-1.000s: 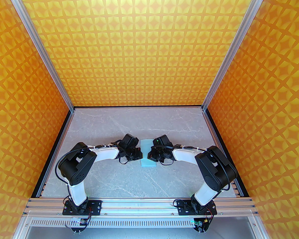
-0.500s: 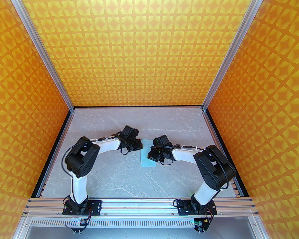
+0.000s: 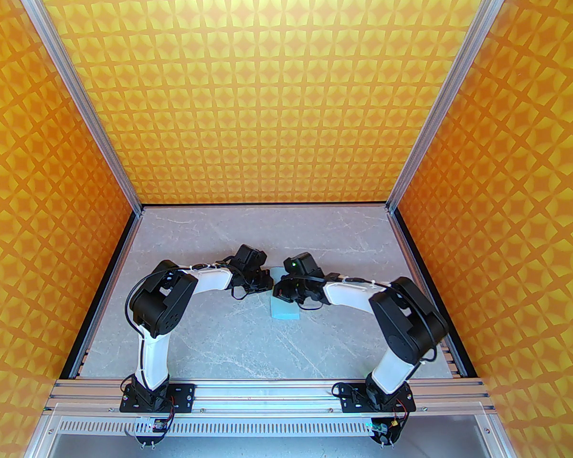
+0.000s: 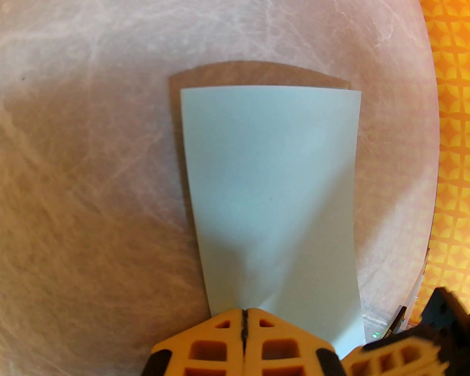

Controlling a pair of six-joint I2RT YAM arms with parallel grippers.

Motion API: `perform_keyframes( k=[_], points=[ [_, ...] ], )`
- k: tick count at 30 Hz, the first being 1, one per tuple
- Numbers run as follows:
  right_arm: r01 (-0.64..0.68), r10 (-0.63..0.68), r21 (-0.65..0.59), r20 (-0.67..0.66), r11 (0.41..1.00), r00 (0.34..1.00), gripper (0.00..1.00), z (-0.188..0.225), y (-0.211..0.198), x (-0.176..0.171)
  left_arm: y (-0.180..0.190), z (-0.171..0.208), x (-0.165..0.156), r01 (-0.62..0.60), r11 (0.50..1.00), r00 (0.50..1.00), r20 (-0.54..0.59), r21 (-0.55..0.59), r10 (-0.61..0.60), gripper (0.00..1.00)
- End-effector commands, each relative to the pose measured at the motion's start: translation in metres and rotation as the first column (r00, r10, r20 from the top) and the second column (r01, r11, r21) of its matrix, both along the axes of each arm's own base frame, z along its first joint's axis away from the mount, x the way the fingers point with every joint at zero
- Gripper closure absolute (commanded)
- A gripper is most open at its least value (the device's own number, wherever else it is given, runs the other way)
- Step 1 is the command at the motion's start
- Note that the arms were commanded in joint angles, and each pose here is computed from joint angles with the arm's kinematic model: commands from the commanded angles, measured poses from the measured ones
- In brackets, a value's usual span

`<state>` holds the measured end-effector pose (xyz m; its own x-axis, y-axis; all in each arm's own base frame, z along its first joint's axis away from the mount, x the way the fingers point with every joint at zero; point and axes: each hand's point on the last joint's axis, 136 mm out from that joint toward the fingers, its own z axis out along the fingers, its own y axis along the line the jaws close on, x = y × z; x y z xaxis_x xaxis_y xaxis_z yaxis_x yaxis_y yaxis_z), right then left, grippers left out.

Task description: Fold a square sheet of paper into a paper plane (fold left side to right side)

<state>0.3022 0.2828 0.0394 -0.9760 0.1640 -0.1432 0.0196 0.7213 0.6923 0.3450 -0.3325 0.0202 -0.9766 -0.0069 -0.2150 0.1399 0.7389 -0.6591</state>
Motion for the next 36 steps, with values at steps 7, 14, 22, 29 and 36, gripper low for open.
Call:
perform_keyframes(
  k=[7, 14, 22, 29, 36],
  points=[
    [0.01, -0.01, 0.001, -0.058, 1.0, 0.998, 1.0, -0.023, 0.011, -0.017, 0.01, -0.021, -0.012, -0.019, 0.999, 0.998, -0.067, 0.036, 0.021, 1.0],
    [0.008, -0.01, -0.027, -0.091, 1.0, 0.996, 1.0, -0.037, 0.003, -0.048, 0.014, -0.028, -0.013, -0.037, 0.998, 0.996, -0.082, 0.06, 0.042, 1.0],
    [-0.001, -0.003, -0.034, -0.111, 0.999, 0.994, 1.0, -0.043, -0.004, -0.082, 0.017, -0.036, -0.011, -0.048, 0.995, 0.994, -0.089, 0.085, 0.056, 1.0],
    [-0.005, -0.001, -0.044, -0.121, 0.999, 0.993, 1.0, -0.049, -0.011, -0.116, 0.016, -0.037, -0.011, -0.051, 0.995, 0.994, -0.088, 0.082, 0.058, 1.0],
    [-0.016, 0.013, -0.085, -0.039, 0.996, 0.999, 1.0, -0.019, -0.024, -0.117, 0.015, -0.028, -0.01, -0.036, 0.996, 0.997, -0.067, 0.077, 0.042, 1.0]
  ],
)
